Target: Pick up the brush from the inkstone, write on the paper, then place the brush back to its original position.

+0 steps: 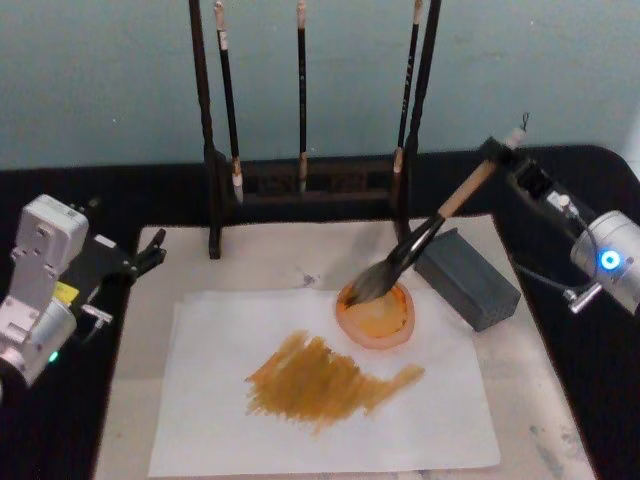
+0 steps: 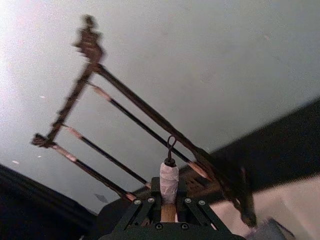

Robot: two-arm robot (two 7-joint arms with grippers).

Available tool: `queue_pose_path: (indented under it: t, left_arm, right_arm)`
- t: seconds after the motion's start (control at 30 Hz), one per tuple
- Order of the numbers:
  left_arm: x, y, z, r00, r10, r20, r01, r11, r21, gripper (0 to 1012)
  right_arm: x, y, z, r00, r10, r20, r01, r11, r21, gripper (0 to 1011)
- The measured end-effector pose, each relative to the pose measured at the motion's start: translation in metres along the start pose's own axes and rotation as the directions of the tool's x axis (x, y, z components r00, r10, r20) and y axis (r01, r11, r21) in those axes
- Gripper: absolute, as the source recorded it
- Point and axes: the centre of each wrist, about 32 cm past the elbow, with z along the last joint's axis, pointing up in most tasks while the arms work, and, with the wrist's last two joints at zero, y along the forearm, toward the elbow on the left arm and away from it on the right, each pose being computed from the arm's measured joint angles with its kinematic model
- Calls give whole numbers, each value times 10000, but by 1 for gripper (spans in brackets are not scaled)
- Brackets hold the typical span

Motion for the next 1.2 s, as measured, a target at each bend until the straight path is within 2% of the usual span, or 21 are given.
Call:
queue_pose_path:
  t: [0.23,0.47,0.8,1.2]
  left_arm:
    - [0,0,0,10000,0,0,0,10000,0,1010]
    - [0,0,0,10000,1,0,-1,10000,-1,1010]
    - [0,0,0,10000,0,0,0,10000,0,1010]
    - [0,0,0,10000,0,0,0,10000,0,1010]
  right_arm:
    - [171,11,-109,9921,-744,-1010,703,9966,-437,162]
    - [263,44,-127,9800,-1312,-1499,1216,9900,-717,162]
    - [314,147,-127,9726,-1777,-1497,1645,9817,-963,162]
    - [347,227,-104,9700,-2050,-1306,1935,9764,-957,162]
